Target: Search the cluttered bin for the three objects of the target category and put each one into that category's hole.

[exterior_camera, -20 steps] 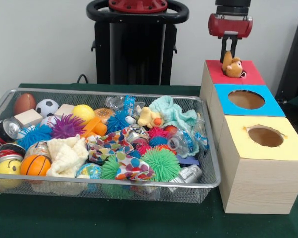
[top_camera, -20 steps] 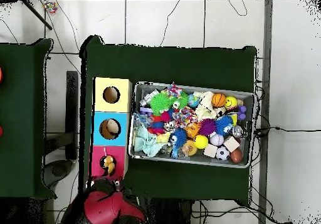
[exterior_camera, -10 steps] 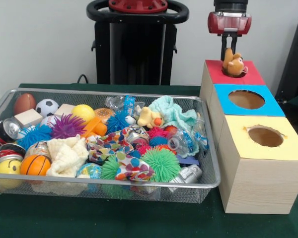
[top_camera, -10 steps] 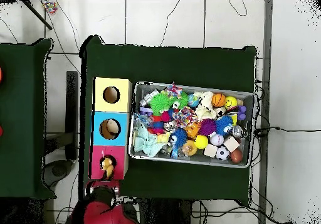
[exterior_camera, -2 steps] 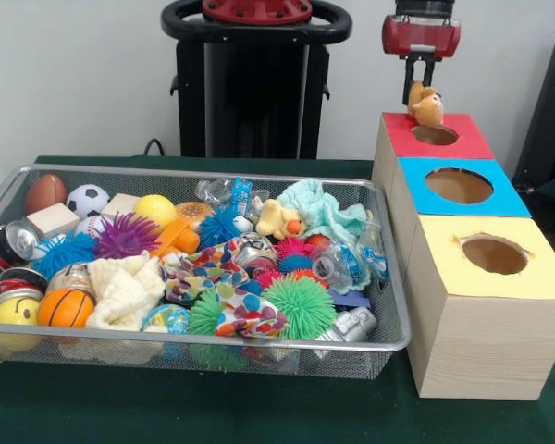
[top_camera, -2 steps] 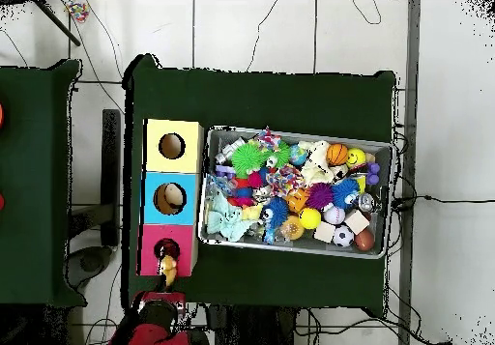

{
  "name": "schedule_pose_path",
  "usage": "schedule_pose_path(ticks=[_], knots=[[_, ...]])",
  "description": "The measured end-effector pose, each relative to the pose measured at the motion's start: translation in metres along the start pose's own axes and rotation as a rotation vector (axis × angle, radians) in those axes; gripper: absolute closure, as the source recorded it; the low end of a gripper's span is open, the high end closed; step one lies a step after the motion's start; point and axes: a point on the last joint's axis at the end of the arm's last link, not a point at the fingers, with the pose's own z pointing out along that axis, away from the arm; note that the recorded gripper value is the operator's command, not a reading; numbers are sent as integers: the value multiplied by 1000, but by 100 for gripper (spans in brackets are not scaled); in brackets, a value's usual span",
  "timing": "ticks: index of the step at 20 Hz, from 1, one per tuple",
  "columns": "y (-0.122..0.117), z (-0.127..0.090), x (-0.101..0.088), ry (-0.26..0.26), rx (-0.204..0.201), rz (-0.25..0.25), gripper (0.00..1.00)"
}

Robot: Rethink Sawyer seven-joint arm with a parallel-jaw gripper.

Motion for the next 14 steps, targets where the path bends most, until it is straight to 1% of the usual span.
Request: schedule_pose_path(ticks=[3,4,6,7,11,12,14], knots=[[-2,-1,7,16,5,2,0],[-4,-3,16,38,12,2,0],[-7,-5,26,61,20,3,0],[-9,-7,34,85,29,3,0],[-13,-10,48,129,46,3,0],[-15,-13,54,157,57,2,0],[-17,-17,57,182,70,7,0]])
